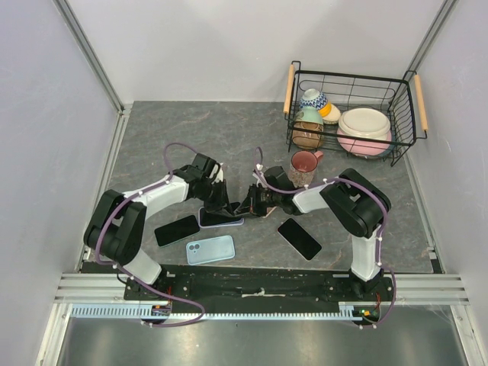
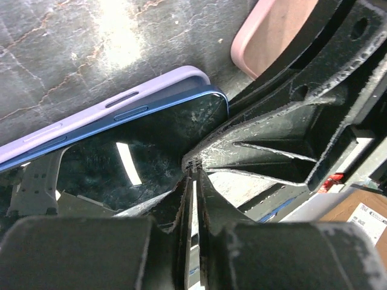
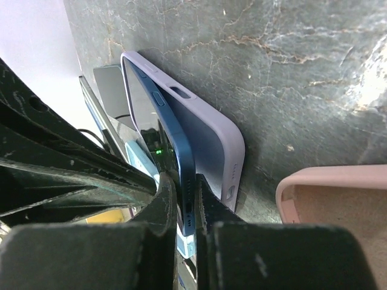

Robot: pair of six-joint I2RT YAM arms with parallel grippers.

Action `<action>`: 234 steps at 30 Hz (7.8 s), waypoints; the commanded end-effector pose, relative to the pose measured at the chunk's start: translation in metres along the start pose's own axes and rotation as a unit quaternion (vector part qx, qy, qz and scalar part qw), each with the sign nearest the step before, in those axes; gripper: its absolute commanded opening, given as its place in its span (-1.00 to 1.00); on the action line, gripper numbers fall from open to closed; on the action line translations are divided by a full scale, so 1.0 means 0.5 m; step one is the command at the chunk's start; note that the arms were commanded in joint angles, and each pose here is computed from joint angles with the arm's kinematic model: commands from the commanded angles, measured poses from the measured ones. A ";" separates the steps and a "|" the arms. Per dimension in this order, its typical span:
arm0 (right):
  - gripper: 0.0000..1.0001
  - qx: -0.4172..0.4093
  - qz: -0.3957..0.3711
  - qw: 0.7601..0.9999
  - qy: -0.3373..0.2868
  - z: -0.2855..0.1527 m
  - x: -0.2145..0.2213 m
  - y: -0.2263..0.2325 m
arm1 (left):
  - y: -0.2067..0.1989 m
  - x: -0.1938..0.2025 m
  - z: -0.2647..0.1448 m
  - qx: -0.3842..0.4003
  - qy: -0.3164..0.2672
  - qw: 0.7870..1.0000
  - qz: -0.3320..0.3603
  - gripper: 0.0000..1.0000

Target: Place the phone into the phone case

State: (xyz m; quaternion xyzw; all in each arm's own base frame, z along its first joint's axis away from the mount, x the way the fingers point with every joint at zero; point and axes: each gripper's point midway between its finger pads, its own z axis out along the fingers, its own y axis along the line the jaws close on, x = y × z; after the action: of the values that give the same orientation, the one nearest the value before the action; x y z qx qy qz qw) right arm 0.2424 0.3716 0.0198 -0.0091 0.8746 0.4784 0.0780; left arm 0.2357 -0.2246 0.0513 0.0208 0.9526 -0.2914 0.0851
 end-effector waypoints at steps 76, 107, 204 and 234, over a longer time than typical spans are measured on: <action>0.28 0.284 -0.078 0.956 0.013 -0.159 0.010 -0.108 | 0.161 0.043 0.064 -0.106 0.041 0.991 -0.070 -0.96; -0.40 0.174 -0.022 0.983 0.050 -0.028 0.022 -0.102 | 0.157 0.042 0.066 -0.102 0.045 0.992 -0.065 -0.96; -0.77 0.440 -0.099 0.893 0.011 -0.099 -0.060 -0.302 | 0.198 -0.052 0.124 -0.202 0.034 0.973 -0.105 -0.96; 0.42 0.151 -0.087 0.983 -0.057 -0.106 -0.080 0.028 | 0.108 -0.082 -0.148 -0.123 -0.206 0.969 -0.048 0.42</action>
State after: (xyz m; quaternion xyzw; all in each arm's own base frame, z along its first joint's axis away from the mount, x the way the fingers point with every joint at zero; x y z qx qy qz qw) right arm 0.2804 0.3194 0.0498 -0.0521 0.9445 0.2706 0.1786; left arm 0.2723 -0.1574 0.0814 -0.0789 0.9473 -0.1918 0.2442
